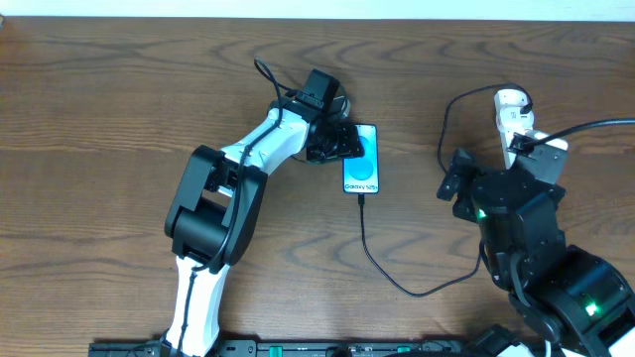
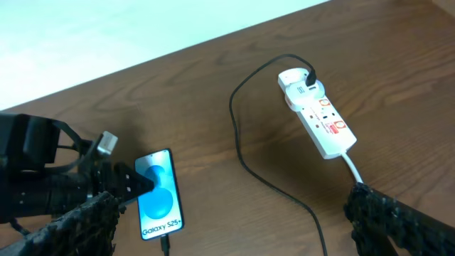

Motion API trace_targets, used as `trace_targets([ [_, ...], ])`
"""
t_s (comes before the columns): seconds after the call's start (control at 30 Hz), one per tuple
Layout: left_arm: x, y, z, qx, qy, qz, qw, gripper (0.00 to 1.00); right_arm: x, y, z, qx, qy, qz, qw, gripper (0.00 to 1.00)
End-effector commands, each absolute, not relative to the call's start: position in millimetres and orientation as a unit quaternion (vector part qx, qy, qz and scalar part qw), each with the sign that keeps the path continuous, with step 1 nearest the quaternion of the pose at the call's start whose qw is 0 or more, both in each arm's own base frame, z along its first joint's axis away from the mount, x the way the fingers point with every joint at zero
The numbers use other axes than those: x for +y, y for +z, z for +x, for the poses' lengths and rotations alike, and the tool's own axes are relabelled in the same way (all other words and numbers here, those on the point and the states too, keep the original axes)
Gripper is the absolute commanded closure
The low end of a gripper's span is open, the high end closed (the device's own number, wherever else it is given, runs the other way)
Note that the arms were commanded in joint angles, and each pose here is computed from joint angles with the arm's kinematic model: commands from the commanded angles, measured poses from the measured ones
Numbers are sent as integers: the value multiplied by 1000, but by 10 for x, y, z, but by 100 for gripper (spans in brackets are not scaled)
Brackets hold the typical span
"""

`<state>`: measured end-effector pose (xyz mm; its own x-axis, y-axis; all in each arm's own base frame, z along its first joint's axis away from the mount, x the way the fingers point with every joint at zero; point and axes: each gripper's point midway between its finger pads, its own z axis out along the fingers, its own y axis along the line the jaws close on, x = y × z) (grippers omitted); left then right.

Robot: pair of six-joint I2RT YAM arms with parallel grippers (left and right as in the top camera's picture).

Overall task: Plug charger to phone and switch on socket
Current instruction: 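Lower the phone onto the table with the left gripper and release it, then retract the left arm to rest and move the right gripper over the strip switch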

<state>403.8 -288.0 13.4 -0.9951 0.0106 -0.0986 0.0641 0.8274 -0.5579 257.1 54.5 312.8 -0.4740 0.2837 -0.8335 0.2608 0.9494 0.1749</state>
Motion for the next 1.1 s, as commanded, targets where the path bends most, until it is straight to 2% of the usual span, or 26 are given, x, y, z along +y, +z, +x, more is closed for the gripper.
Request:
trace_targets([
  [0.0, -2599, -132, 4115, 976, -207, 16, 70, 49, 560, 3062, 2603, 863, 9, 162, 478, 1],
  [0.2, -2469, -91, 4203, 976, -194, 51, 90, 49, 607, 2911, 2619, 880, -5, 149, 452, 1],
  [0.23, -2422, -46, 4239, 975, -195, 46, 95, 40, 610, 2884, 2623, 882, -9, 148, 447, 1],
  [0.3, -2315, 54, 4311, 974, -196, 34, 105, 33, 616, 2835, 2634, 886, -16, 144, 439, 1],
  [0.4, -2044, 306, 4443, 972, -198, 6, 126, 29, 624, 2762, 2645, 893, -28, 140, 427, 1],
  [0.43, -1939, 399, 4476, 971, -198, -4, 132, 24, 627, 2737, 2649, 895, -32, 138, 423, 1],
  [0.67, -1021, 1329, 4536, 957, -194, -87, 198, 21, 668, 2612, 2710, 904, -48, 131, 405, 1],
  [0.87, -308, 2168, 4174, 942, -174, -122, 261, 20, 701, 2512, 2758, 910, -61, 125, 391, 1],
  [1.07, 104, 2836, 3443, 931, -143, -134, 309, 20, 780, 2411, 2849, 911, -53, 145, 383, 1],
])
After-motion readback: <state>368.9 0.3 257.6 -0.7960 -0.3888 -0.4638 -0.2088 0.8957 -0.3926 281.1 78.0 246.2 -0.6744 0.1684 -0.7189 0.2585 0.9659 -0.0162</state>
